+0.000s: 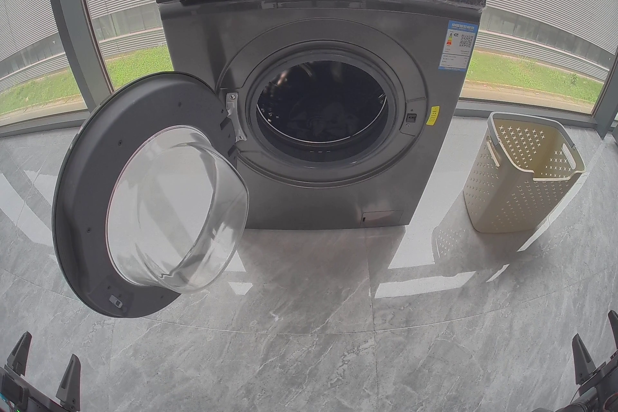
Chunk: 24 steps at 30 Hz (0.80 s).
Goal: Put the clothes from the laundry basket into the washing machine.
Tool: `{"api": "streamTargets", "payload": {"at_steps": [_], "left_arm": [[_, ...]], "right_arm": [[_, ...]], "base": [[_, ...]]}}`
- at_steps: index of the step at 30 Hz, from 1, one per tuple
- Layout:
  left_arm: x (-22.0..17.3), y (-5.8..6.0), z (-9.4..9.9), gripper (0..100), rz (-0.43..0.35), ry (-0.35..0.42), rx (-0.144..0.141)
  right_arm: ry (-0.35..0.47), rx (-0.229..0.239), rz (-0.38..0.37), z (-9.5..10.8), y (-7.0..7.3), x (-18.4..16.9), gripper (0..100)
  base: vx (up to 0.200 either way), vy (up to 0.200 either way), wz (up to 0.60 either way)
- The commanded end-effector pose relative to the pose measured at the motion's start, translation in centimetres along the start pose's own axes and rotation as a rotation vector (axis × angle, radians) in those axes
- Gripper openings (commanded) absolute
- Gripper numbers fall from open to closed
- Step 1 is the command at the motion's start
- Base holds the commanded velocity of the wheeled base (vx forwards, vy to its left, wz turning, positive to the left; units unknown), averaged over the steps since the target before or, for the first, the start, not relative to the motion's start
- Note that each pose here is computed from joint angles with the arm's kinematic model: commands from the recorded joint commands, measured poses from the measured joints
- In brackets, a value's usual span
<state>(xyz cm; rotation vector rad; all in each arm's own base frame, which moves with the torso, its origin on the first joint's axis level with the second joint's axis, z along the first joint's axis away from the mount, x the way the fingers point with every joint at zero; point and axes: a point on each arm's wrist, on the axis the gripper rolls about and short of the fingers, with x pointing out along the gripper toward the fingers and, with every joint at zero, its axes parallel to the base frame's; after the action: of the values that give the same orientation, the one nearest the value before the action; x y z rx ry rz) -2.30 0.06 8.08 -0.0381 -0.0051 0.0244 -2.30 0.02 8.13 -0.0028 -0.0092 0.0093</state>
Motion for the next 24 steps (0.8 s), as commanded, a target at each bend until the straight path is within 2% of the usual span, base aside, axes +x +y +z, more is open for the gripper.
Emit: {"api": "streamTargets", "payload": {"at_steps": [1,8,15,22,23,24], "left_arm": [[0.0,0.0,-0.5,100,0.002,0.003,0.000],[0.0,0.0,-0.5,100,0.000,0.003,0.001],[0.0,0.0,-0.5,100,0.000,0.003,0.027],[0.0,0.0,-0.5,100,0.002,-0.001,0.024],[-0.7,-0.1,2.3,100,-0.026,-0.119,-0.010],[-1.2,-0.2,4.4,100,-0.056,-0.162,-0.016]], "right_arm": [[0.014,0.000,0.001,-0.5,0.0,0.1,100],[0.014,0.000,0.001,-0.5,0.0,0.1,100],[0.014,0.000,0.000,-0.5,0.0,0.1,100],[0.014,0.000,0.001,-0.5,0.0,0.1,100],[0.014,0.000,0.000,-0.5,0.0,0.1,100],[0.014,0.000,0.000,-0.5,0.0,0.1,100]], "base": [[0.000,0.200,0.00],[0.000,0.200,0.00],[0.000,0.000,0.00],[0.000,0.000,0.00],[0.000,0.000,0.00],[0.000,0.000,0.00]]}}
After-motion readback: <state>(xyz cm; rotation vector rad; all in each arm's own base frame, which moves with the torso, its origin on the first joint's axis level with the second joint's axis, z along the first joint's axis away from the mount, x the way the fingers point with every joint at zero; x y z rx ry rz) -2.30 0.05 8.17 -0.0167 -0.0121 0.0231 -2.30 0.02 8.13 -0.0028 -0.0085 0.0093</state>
